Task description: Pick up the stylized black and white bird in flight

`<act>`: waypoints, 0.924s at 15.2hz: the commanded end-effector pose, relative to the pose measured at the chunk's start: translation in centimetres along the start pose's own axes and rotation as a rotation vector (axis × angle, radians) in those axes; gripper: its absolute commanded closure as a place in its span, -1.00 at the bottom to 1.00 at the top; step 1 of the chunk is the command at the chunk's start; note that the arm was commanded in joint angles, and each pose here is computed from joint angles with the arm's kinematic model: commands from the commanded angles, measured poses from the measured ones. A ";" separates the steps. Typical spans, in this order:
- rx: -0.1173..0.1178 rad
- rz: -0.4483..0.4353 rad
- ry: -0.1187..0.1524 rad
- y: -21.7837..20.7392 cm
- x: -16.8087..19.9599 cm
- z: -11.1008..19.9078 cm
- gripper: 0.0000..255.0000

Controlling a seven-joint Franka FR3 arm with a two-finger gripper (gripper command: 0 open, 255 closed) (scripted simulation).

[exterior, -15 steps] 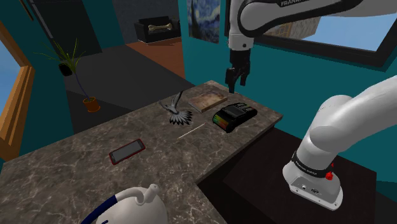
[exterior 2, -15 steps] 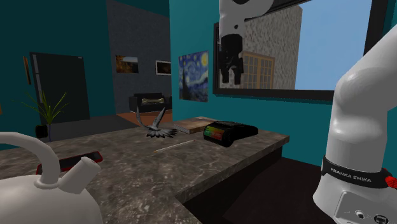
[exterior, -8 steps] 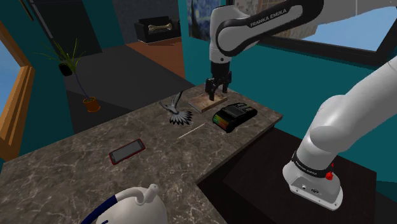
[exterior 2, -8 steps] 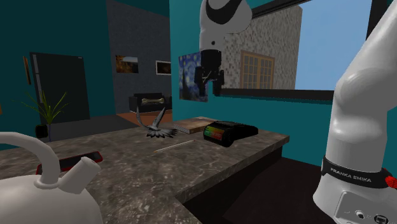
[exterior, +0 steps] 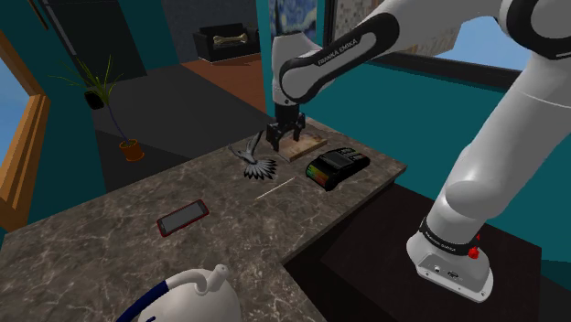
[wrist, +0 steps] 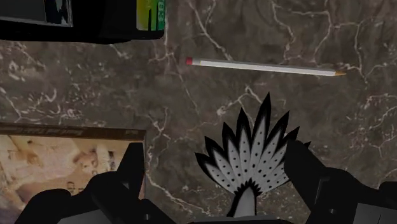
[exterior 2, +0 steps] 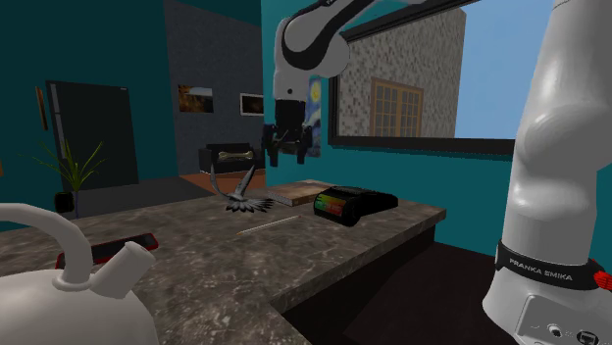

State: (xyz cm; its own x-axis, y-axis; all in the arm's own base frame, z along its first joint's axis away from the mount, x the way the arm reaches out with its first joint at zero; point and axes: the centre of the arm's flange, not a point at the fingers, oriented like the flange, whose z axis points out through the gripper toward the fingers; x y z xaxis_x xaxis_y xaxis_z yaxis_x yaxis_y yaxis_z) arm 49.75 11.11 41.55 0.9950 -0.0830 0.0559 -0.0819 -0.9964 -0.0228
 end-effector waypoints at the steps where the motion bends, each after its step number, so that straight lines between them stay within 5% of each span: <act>1: -0.003 0.015 0.020 -1.2 1.7 1.0 -1.00; 11: -0.026 0.082 0.110 -6.1 11.5 6.7 -1.00; 14: -0.028 0.087 0.117 -6.4 12.2 8.1 -1.00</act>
State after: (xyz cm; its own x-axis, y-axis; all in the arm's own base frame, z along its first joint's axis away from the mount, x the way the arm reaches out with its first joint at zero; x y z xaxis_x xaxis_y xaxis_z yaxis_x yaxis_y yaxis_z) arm 62.56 16.49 34.70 0.9715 -0.1673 0.1678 -0.1689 -0.9856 -0.0052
